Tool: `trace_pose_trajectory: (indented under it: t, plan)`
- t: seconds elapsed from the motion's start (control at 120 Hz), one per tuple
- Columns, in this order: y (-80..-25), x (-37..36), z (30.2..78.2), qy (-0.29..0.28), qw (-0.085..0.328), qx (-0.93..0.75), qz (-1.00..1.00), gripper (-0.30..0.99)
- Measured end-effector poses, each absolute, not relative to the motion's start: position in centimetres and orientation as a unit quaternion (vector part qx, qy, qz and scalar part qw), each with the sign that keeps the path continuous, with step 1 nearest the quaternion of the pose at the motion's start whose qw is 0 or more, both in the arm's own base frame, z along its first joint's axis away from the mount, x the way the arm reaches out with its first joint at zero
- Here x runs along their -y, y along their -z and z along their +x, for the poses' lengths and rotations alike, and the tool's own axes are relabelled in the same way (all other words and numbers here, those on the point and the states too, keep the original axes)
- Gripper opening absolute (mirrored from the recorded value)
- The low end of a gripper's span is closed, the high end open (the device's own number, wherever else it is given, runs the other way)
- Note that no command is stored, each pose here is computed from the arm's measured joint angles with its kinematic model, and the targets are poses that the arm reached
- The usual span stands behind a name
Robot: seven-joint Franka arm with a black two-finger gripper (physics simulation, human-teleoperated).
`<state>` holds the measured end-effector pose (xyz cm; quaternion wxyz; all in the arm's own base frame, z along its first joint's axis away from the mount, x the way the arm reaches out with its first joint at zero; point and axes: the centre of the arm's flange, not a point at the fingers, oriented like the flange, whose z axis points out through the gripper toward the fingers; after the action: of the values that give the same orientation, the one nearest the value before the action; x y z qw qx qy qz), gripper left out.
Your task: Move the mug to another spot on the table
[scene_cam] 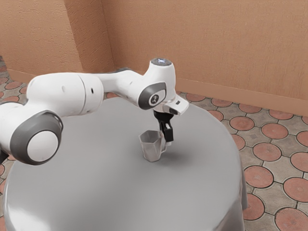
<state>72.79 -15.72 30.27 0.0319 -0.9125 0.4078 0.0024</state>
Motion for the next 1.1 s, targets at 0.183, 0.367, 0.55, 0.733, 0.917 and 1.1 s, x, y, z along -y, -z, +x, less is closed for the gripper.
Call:
trace_pose_trajectory:
  t: [0.183, 0.367, 0.55, 0.733, 0.917, 1.1]
  plan:
    - [-29.7, 15.4, 72.6, -0.005, 0.025, -0.407, -0.913, 0.68]
    - [-29.6, 15.4, 72.6, -0.007, 0.022, -0.407, -0.913, 0.66]
    - [-29.4, 14.9, 72.6, -0.011, 0.022, -0.407, -0.913, 0.65]
    - [-29.0, 14.5, 72.5, -0.015, 0.020, -0.405, -0.914, 0.64]
    - [-28.4, 14.4, 72.5, -0.019, 0.018, -0.404, -0.914, 0.63]
    - [-28.4, 14.3, 72.5, -0.019, 0.021, -0.405, -0.914, 0.57]
